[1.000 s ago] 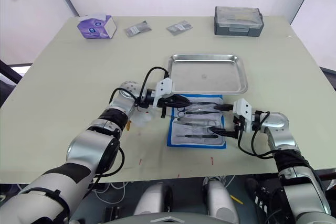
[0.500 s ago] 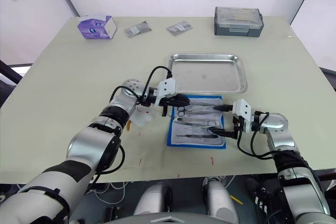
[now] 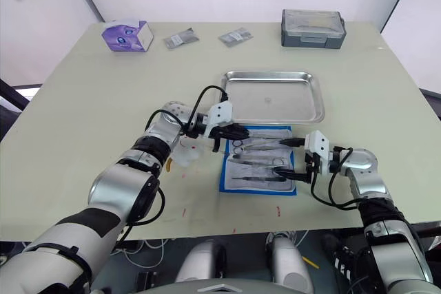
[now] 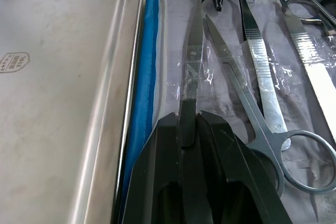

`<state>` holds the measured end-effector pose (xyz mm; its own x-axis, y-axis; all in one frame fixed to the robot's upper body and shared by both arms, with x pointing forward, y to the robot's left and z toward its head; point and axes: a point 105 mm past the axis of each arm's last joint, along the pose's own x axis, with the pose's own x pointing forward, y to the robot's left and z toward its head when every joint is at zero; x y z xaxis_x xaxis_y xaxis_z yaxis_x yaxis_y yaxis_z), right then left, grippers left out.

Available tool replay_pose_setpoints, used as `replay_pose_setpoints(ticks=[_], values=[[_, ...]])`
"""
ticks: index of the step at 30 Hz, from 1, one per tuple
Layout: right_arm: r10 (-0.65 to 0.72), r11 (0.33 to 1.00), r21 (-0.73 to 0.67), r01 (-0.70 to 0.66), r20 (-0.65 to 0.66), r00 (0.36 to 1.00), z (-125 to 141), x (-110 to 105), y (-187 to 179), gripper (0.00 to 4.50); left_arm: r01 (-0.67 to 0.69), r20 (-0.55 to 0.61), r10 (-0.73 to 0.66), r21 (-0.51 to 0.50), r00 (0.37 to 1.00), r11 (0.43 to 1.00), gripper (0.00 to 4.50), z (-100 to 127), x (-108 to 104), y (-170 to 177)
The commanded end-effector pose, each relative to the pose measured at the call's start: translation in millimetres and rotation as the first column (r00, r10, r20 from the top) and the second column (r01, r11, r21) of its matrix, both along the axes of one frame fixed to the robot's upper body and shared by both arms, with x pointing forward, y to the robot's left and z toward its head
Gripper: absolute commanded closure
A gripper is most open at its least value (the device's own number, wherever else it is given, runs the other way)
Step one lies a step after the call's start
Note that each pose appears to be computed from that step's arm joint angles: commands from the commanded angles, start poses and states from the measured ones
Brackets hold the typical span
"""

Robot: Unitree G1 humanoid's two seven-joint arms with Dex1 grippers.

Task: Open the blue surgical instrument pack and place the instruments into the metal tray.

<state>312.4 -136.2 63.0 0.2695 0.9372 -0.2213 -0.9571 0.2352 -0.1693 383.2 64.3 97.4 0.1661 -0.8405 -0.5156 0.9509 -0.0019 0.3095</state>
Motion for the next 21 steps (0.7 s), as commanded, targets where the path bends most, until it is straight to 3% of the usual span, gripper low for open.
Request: replay_pose_setpoints(ticks=[1,21], values=[[0.020,0.997,-0.073,-0.028,-0.111,0.994,-32.9,-14.8,3.5,0.00,0.003,-0.049,0.001,0.085,0.999,0.996,3.89,-15.4,-3.8,5.9],[0.025,0.997,-0.069,-0.032,-0.106,0.994,-30.1,-13.2,5.8,0.00,0.048,-0.120,-0.031,0.140,0.992,0.989,3.89,-21.5,-10.3,4.2]])
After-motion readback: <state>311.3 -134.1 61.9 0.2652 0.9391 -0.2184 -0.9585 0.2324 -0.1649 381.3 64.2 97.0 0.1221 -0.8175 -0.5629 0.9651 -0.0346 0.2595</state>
